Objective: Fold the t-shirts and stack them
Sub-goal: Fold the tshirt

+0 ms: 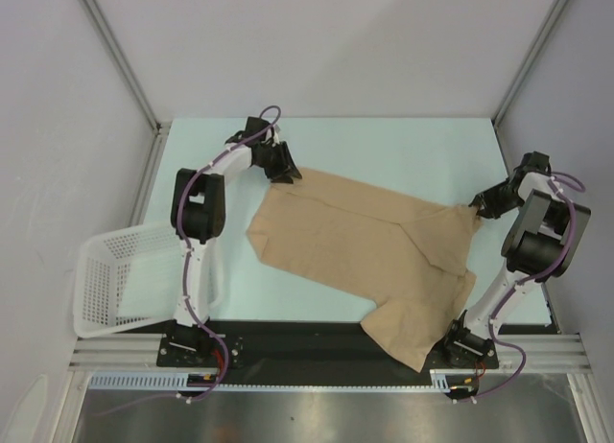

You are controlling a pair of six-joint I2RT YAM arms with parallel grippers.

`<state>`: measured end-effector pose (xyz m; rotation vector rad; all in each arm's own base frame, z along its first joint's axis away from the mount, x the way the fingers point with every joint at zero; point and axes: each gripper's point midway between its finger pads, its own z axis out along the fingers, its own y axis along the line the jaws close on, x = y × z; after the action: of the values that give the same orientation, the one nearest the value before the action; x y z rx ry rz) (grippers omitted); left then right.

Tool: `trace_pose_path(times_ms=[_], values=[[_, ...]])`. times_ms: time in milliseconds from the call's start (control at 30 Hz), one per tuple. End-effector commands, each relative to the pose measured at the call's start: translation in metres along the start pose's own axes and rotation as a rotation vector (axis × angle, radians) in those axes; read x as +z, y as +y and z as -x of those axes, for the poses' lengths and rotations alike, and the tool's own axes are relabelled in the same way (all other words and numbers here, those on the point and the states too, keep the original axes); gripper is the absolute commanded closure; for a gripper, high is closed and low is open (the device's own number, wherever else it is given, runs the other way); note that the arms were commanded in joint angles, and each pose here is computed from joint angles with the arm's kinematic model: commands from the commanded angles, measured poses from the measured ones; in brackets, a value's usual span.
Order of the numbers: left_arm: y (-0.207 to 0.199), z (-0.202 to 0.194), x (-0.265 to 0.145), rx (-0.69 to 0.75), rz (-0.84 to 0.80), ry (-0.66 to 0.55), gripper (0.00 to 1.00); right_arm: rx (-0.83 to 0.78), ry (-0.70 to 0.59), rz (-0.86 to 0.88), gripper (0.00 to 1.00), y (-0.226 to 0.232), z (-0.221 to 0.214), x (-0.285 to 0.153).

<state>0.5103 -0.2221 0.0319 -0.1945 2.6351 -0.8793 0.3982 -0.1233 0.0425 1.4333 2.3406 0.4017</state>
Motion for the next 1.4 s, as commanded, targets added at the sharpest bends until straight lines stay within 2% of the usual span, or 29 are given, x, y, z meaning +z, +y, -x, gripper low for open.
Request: trace_pose_path(times_ms=[0, 33, 100, 233, 333, 567, 700, 767, 800, 833, 900, 1067, 1100, 1167, 1267, 1300, 1367], values=[[0.008, 0.004, 0.002, -0.036, 0.038, 0.001, 0.57, 0.06, -0.036, 0.033, 0.84, 0.004, 0.02, -0.005], [0.01, 0.004, 0.002, -0.051, 0.046, 0.003, 0.57, 0.075, -0.036, 0.029, 0.9, -0.003, 0.02, -0.004], [0.017, 0.004, 0.002, -0.066, 0.066, -0.004, 0.57, 0.099, -0.06, -0.005, 0.97, -0.018, 0.026, -0.004], [0.019, 0.004, 0.006, -0.075, 0.061, -0.006, 0.56, 0.161, -0.073, -0.057, 0.95, -0.044, 0.015, -0.002], [0.023, 0.001, 0.011, -0.08, 0.064, 0.008, 0.57, 0.159, -0.072, -0.02, 0.93, -0.04, 0.013, 0.011], [0.036, 0.006, 0.01, -0.082, 0.099, 0.0, 0.56, 0.007, -0.078, -0.04, 0.91, -0.026, 0.028, 0.021], [0.047, 0.007, 0.008, -0.139, 0.093, -0.007, 0.57, -0.015, -0.137, 0.001, 0.96, -0.003, 0.051, 0.028], [0.05, 0.009, 0.007, -0.149, 0.099, -0.018, 0.57, -0.038, -0.138, 0.058, 0.97, 0.022, 0.055, 0.036], [0.057, 0.008, 0.005, -0.163, 0.112, -0.02, 0.57, -0.035, -0.097, 0.036, 0.97, 0.022, 0.049, 0.052], [0.06, 0.009, 0.003, -0.17, 0.119, -0.026, 0.57, -0.052, -0.128, 0.064, 0.97, 0.044, 0.064, 0.047], [0.07, 0.007, 0.001, -0.189, 0.136, -0.033, 0.57, -0.062, -0.112, 0.062, 0.97, 0.06, 0.06, 0.056], [0.064, 0.006, -0.008, -0.201, 0.117, -0.061, 0.57, -0.081, -0.146, 0.134, 0.96, 0.098, 0.071, 0.055], [0.067, -0.004, -0.006, -0.209, 0.106, -0.047, 0.57, -0.084, -0.148, 0.127, 0.93, 0.097, 0.072, 0.053], [0.062, 0.001, -0.008, -0.193, 0.087, -0.075, 0.57, -0.103, -0.165, 0.122, 0.9, 0.096, 0.079, 0.045], [0.053, 0.006, -0.014, -0.135, 0.101, -0.078, 0.57, -0.121, -0.211, 0.034, 0.89, 0.066, 0.1, 0.026], [0.046, 0.009, -0.017, -0.111, 0.1, -0.087, 0.57, -0.12, -0.205, -0.004, 0.83, 0.054, 0.102, 0.02], [0.037, 0.015, -0.033, -0.077, 0.115, -0.113, 0.55, -0.138, -0.232, -0.056, 0.83, 0.031, 0.121, 0.006]])
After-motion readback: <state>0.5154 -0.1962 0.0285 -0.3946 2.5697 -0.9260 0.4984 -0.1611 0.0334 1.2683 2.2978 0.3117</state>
